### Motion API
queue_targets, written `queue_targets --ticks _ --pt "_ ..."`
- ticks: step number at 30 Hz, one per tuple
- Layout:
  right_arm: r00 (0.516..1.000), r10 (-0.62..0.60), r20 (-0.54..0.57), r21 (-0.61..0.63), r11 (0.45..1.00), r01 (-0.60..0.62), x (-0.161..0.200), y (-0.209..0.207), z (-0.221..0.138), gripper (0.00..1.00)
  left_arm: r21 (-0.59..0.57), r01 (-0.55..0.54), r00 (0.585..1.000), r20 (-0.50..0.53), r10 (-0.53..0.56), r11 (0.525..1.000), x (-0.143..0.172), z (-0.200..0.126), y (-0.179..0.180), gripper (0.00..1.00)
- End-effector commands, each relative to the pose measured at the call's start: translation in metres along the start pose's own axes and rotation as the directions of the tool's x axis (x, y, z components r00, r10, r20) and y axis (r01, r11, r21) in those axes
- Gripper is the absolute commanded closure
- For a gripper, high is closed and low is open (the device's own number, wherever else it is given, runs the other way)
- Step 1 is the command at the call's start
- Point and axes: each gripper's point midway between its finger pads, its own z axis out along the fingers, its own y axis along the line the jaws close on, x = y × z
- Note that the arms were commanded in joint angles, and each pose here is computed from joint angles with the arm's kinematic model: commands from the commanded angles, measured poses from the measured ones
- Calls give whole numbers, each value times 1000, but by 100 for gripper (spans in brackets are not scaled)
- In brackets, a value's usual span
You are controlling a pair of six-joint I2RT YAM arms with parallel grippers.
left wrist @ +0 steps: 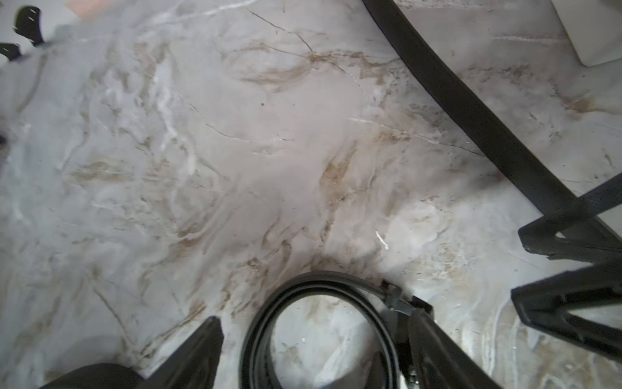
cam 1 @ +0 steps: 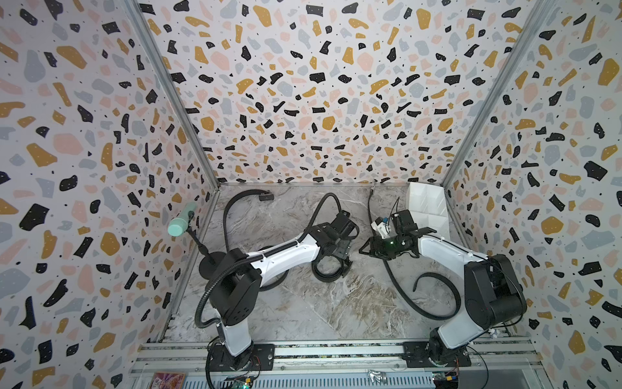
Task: Place the belts into the storage roll
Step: Roll the belt at the center of the board.
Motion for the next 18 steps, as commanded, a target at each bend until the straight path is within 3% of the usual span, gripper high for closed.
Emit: queue_targets --ticks 1,7,18 --pt "1000 10 -8 18 1000 -10 15 0 -12 36 20 75 986 -151 -71 997 33 13 -16 16" --pt "999 37 -2 15 999 -37 37 0 -21 31 55 207 956 -223 -190 977 42 29 -36 16" --pt "998 57 2 2 998 -57 56 -2 -25 25 3 315 915 -265 -303 949 47 48 -42 14"
